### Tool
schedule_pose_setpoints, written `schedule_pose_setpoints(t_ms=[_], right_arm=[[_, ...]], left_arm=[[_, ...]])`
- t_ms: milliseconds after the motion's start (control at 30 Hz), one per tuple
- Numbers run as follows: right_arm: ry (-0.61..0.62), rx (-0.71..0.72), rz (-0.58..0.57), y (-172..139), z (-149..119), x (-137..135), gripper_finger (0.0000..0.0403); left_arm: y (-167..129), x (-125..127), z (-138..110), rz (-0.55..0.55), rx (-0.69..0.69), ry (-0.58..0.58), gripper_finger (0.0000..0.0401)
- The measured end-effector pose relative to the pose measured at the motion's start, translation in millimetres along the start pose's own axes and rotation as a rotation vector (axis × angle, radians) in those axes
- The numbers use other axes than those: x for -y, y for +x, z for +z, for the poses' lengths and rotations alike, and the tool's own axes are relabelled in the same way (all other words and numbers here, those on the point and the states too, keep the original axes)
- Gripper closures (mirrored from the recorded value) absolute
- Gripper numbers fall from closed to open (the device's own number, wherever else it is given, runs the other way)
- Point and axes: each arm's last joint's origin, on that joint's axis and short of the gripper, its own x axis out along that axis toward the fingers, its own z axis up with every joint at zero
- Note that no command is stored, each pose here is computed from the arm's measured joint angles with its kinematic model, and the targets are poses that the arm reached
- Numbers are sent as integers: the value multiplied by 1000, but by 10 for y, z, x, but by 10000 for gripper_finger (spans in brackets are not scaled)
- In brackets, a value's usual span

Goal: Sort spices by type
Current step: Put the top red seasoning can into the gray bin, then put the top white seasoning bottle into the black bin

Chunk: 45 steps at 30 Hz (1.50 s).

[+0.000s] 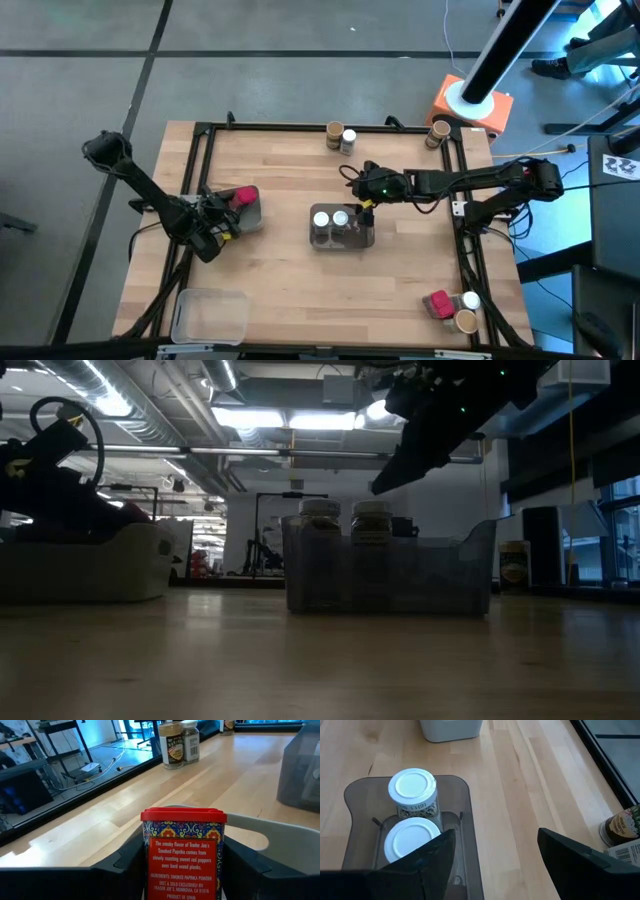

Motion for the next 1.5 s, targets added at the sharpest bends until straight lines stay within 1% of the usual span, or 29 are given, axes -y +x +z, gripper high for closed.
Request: schedule_pose_setpoints(t_ms=[67,200,333,467,667,833,1067,1133,1200,1333,1400,1500], right_arm=[[0,0,0,0,0,0,120],[1,4,0,-1,4,0,120],[1,11,-1,-1,11,1,120],[2,19,-1,-1,19,1,120],[2,20,-1,-1,20,1,120],[2,21,-1,-2,21,1,120],[2,21,-1,-1,20,1,120],[0,21,-1,-1,20,1,120],[0,21,-1,-1,21,1,120],[8,23,5,-2,23,0,120],[29,23,18,-2,22,-4,120],[34,22,18,-2,21,-4,120]], left_arm=[[0,1,0,-2,-4,0,207],[0,3,-2,-6,-13,0,175],[-4,15,10,-15,-33,32,151],[-20,74,84,-39,-62,59,145],[-56,187,249,-89,-91,164,147],[-86,278,433,-109,-75,233,148],[-120,397,852,-115,-31,287,152],[-119,425,976,-109,-17,292,152],[-97,464,1074,-104,7,270,152],[-15,520,1212,-108,46,255,152],[37,533,1260,-140,43,267,152],[135,548,1305,-267,5,267,152]])
